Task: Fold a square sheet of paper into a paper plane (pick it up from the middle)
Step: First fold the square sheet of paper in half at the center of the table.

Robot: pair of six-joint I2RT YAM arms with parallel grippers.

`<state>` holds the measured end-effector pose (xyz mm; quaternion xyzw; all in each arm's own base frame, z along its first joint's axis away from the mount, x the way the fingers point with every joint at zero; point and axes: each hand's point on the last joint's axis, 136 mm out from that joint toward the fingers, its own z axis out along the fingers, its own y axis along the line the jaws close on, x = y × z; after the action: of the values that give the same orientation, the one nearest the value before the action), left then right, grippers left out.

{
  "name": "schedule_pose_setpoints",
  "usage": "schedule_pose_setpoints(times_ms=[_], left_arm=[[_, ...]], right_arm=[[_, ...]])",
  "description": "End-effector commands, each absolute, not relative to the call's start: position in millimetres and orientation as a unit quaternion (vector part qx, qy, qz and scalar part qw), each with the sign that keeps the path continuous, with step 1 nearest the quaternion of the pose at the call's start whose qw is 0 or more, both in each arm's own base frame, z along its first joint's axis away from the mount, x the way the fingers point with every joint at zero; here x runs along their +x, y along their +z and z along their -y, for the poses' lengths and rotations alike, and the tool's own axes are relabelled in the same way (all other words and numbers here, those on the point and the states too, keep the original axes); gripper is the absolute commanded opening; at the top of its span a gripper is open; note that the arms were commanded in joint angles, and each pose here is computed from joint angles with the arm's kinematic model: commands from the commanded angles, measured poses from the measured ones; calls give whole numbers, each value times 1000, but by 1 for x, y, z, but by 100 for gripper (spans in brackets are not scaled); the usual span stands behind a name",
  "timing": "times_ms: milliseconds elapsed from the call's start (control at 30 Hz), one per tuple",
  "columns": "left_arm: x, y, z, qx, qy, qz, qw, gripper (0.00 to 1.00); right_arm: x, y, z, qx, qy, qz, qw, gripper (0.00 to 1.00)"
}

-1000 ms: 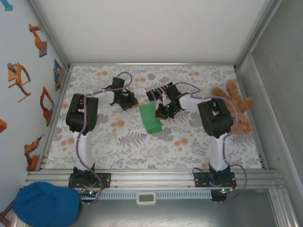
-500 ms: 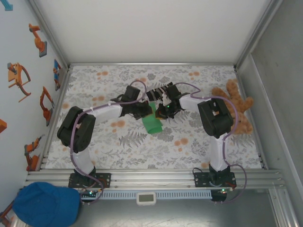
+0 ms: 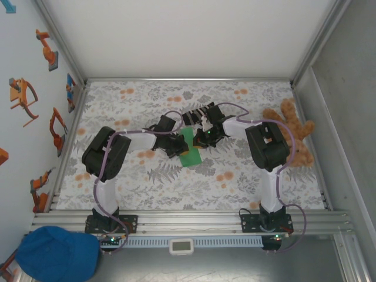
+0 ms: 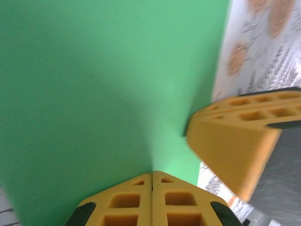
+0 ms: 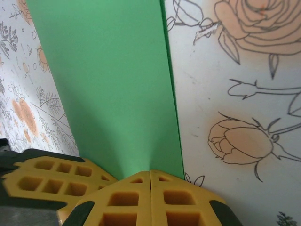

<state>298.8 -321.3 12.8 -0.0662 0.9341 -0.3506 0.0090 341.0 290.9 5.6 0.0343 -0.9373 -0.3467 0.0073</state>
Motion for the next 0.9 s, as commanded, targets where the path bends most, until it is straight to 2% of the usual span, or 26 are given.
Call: schedule_pose_setpoints(times_ms=[0,300,467,667,867], left_arm=[[276,-4,306,-75,-320,-944,-24,0],[247,-9,272,-53,-283,-957,-28,0],[244,11,262,-53,-286,-957,-7,0],[266,67,310,-37,-359,-931,51,0],[263,46,347,-35,-365,-930,23,0]], right_arm=[[287,-99,-203,-27,-131,986,98,0],[288,-103,-197,-32,-123,987,98,0],[288,-104,-195,-34,-121,987,98,0],[288,-104,-195,-35,-122,987,97,0],[287,-105,-195,-35,-124,987,98,0]])
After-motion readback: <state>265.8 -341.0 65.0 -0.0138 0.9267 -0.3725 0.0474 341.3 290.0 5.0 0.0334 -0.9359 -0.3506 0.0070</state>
